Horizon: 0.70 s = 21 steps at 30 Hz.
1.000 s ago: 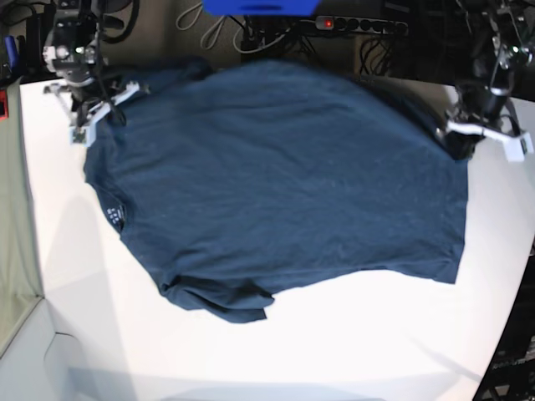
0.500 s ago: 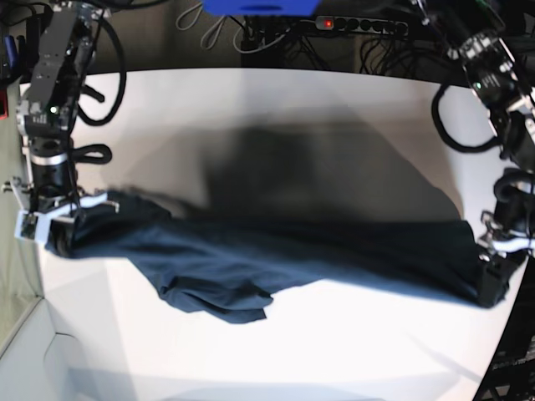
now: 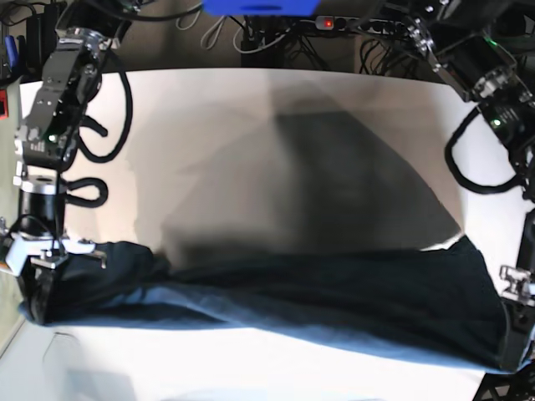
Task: Layout the t-shirt on the table in an organized manner, then fold the t-shirt properly
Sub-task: 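Lift the navy shirt by its shoulders with both grippers and lay it back down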
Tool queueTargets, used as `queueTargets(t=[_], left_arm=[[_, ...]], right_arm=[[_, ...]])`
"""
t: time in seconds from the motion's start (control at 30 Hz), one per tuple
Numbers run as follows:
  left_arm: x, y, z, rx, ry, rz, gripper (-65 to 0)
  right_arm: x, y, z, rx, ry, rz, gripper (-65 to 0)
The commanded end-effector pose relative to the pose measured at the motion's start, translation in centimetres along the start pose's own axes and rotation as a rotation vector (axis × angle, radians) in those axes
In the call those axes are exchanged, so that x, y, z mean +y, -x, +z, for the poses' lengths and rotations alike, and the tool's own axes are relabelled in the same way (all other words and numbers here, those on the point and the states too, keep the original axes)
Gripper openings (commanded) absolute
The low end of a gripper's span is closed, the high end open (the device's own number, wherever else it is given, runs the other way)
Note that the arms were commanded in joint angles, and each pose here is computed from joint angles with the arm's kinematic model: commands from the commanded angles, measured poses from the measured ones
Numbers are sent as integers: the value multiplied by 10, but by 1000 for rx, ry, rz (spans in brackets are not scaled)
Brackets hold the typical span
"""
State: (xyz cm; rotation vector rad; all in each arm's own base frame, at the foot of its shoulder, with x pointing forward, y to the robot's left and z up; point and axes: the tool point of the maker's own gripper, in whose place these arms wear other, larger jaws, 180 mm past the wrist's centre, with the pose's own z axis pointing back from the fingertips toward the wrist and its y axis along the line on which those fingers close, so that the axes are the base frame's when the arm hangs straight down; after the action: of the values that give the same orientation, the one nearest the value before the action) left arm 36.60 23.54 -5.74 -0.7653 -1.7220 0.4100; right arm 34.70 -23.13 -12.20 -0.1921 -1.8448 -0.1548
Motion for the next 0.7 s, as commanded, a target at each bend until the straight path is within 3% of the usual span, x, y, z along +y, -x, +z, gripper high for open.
queueTargets(t=[0.0,0.23,0.37,0.57,0.67], left_arm=[[-18,-11,-1,-33,74,60,-649],[-41,-17,3,-35,209,212,-649],[-49,-25,0,-56,244,224,-649],[-46,-42,0,-141,239,234,-649],[-33,-42,1,-171,182,222,-649]], right_arm=[[-3,-26,-1,-106,9,11,-650],[-2,-65,4,-325,26,-18,-650],[-5,-82,-3,-391,77,-77,-650],[-6,-116,-16,-500,116,-142,-650],[-3,-122,-23,-497,108,-157,-650]])
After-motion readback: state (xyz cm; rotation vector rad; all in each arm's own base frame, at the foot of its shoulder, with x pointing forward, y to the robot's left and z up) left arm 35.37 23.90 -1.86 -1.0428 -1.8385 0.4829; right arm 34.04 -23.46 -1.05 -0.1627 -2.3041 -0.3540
